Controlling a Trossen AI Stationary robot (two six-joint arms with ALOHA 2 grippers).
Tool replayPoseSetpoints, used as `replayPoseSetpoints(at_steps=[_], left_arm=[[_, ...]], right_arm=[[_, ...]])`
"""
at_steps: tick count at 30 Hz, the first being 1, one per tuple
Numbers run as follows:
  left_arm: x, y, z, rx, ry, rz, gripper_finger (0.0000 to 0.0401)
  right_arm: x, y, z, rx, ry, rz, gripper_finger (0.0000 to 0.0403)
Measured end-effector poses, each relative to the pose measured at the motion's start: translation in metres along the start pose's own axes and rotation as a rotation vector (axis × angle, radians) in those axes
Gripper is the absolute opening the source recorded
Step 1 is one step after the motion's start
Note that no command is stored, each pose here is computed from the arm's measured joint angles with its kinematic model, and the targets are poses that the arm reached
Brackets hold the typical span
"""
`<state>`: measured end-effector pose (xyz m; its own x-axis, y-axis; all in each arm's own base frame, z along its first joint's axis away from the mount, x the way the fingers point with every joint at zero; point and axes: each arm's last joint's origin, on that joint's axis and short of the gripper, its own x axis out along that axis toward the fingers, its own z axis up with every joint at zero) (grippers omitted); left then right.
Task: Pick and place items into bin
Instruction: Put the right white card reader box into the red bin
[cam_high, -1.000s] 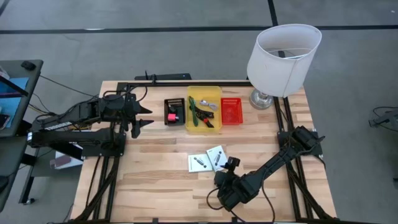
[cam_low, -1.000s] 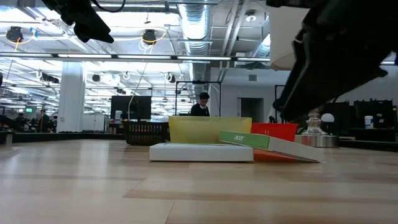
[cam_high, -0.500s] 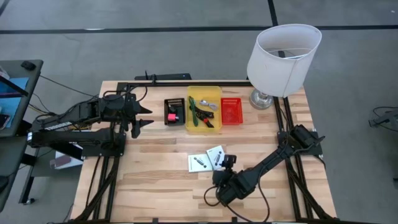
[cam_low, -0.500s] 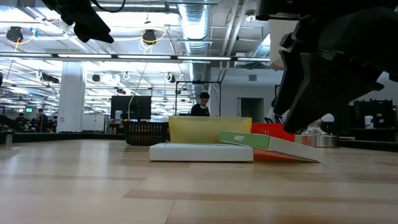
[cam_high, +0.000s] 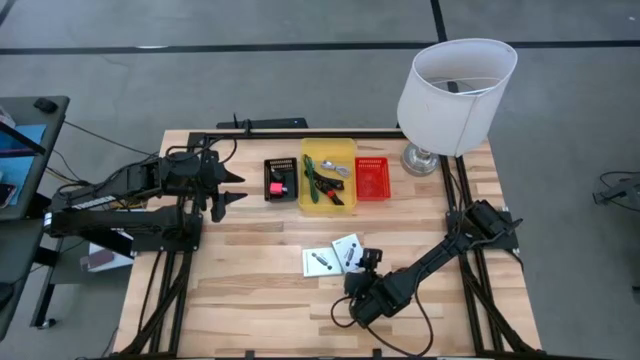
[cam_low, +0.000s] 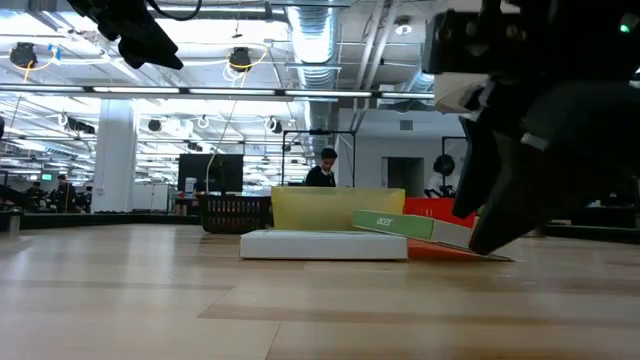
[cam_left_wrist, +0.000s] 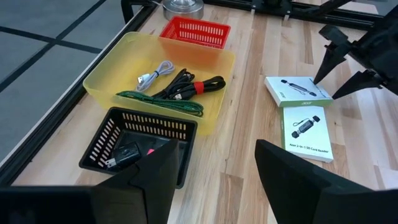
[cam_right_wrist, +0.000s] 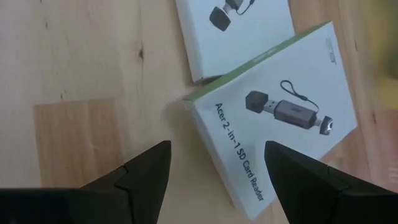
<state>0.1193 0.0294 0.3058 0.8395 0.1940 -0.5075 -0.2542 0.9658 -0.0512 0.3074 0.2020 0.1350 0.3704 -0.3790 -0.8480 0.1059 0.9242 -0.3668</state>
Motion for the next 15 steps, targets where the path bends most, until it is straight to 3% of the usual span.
replayPoseSetpoints(at_steps=[15], left_arm=[[0.000,0.000,0.000,0.000,0.000,0.000,0.0206]], right_arm=[[0.012,-0.011,0.003,0.031,0.016,-0.006,0.0253]])
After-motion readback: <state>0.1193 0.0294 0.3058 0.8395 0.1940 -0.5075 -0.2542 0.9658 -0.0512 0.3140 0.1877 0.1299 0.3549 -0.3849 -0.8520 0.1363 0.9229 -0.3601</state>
